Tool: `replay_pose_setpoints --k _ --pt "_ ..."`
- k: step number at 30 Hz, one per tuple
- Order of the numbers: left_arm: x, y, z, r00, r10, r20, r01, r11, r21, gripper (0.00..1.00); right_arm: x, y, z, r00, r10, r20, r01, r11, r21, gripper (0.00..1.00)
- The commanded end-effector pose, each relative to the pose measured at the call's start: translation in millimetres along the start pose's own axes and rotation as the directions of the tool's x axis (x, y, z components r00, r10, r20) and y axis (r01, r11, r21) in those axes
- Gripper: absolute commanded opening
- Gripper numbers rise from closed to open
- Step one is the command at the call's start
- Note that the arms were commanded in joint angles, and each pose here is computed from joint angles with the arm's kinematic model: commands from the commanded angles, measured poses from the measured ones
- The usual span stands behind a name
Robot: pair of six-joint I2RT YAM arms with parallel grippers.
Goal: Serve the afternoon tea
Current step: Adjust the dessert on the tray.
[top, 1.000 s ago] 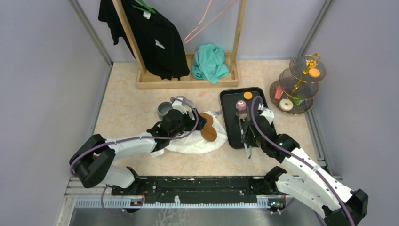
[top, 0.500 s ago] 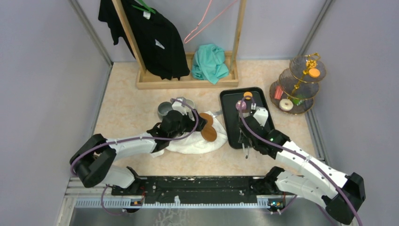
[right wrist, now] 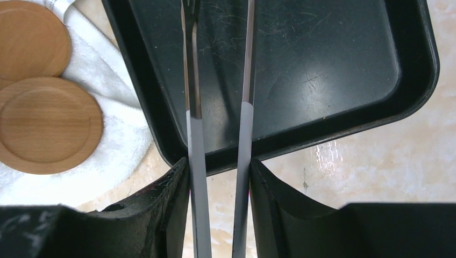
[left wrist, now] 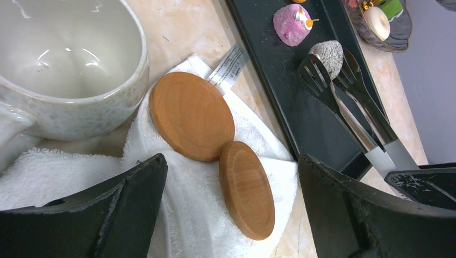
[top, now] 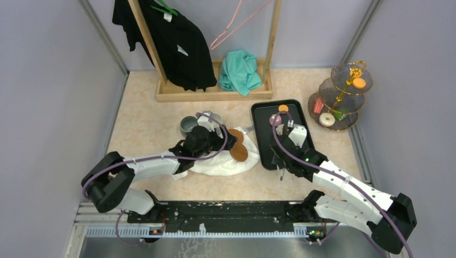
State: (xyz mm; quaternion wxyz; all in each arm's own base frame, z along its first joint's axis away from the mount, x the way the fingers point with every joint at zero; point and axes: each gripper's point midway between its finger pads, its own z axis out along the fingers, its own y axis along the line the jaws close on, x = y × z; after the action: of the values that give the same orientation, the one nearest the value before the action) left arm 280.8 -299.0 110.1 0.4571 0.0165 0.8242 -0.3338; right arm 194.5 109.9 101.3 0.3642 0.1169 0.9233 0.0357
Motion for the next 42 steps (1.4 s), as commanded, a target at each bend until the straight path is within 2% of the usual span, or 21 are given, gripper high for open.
replay_pose_setpoints --k 1,5,10,13,19,25,30,38,42 --pt "0.0 -6.8 0.9 1.000 -0.005 0.001 0.005 0.999 0.033 0.96 -10.1 8.2 2.3 0.998 0.039 0.059 -0.038 0.999 -0.020 0.41" --pt "-0.5 -6.8 0.3 1.000 -0.004 0.004 0.004 0.999 0.034 0.96 -16.1 7.1 4.2 0.995 0.038 0.091 -0.037 0.999 -0.009 0.38" --pt "-3.1 -5.0 -2.7 1.000 -0.002 0.017 0.002 1.000 0.027 0.96 -18.5 5.8 3.1 0.992 0.058 0.109 -0.057 0.998 -0.010 0.20" --pt "-4.9 -5.3 -3.8 1.000 -0.002 0.023 0.002 1.000 0.027 0.96 -21.7 10.3 -3.8 0.988 0.091 0.128 -0.085 0.995 -0.052 0.17" --pt "-7.2 -8.0 -3.7 1.000 0.000 0.022 0.000 1.000 0.031 0.96 -26.3 35.3 -25.5 0.969 0.222 0.107 -0.190 0.949 -0.251 0.16" --pt "-13.0 -8.3 -5.9 0.999 0.011 0.033 -0.012 1.000 0.020 0.96 -24.8 63.2 -48.0 0.913 0.408 0.002 -0.356 0.801 -0.482 0.17" --pt "-14.4 -8.4 -7.1 0.999 0.011 0.034 -0.012 1.000 0.017 0.96 -12.7 67.8 -46.5 0.856 0.509 -0.092 -0.476 0.704 -0.527 0.18" --pt "-12.2 -5.7 -8.0 0.999 0.017 0.029 -0.017 1.000 0.011 0.96 -2.3 46.7 -29.0 0.767 0.634 -0.099 -0.596 0.648 -0.474 0.26" --pt "-10.5 -4.7 -7.4 0.999 0.019 0.026 -0.019 1.000 0.009 0.96 5.1 40.2 -22.4 0.732 0.672 -0.115 -0.638 0.616 -0.461 0.34"
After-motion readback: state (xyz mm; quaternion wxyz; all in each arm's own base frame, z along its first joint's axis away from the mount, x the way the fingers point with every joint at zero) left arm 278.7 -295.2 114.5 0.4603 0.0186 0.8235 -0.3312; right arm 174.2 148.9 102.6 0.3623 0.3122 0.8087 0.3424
